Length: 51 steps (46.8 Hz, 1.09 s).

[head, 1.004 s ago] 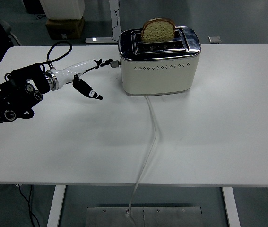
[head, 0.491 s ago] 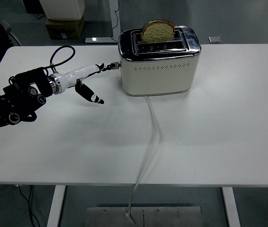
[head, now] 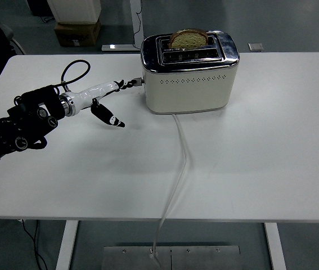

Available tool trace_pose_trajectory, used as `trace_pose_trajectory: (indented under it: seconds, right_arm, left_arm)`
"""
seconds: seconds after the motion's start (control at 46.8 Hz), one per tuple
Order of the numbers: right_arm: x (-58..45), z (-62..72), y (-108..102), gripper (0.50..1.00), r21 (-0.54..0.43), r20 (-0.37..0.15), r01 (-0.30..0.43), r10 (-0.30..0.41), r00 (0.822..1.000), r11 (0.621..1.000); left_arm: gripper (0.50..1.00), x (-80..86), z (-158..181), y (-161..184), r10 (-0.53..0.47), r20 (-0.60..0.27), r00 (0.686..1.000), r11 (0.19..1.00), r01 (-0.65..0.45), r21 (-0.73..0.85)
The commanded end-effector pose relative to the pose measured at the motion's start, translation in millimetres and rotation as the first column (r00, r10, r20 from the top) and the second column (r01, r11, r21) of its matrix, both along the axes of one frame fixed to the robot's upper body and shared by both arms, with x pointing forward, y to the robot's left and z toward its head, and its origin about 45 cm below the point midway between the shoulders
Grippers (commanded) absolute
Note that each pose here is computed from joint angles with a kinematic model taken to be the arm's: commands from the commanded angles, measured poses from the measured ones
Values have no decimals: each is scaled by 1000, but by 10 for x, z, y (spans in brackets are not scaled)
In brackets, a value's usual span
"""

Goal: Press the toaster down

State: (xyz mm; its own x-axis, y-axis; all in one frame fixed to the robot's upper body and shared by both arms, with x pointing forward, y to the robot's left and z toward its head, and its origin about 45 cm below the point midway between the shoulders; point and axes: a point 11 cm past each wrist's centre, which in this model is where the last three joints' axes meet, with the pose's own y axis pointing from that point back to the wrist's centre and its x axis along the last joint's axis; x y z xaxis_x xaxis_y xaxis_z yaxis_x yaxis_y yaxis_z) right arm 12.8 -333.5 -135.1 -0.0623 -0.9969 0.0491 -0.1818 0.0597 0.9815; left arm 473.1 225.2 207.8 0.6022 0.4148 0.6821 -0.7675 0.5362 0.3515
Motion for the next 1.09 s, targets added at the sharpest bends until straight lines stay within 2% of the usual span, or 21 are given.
trace_pose_trajectory:
  seconds: [0.0, 0.385, 1.068]
  right_arm:
    - [1, 0, 0, 1000, 0, 0, 0, 0, 1000, 1000]
    - [1, 0, 0, 1000, 0, 0, 0, 0, 1000, 1000]
    - [0, 0, 0, 998, 0, 0, 0, 0, 1000, 1000]
  left_arm:
    - [1000, -2, -33, 15, 10, -8, 1000, 1000, -10, -5]
    - [1000, -76, -179, -26, 13, -41, 999, 1000, -14, -24]
    - [1000, -50, -162, 87, 67, -69, 995, 994, -73, -83]
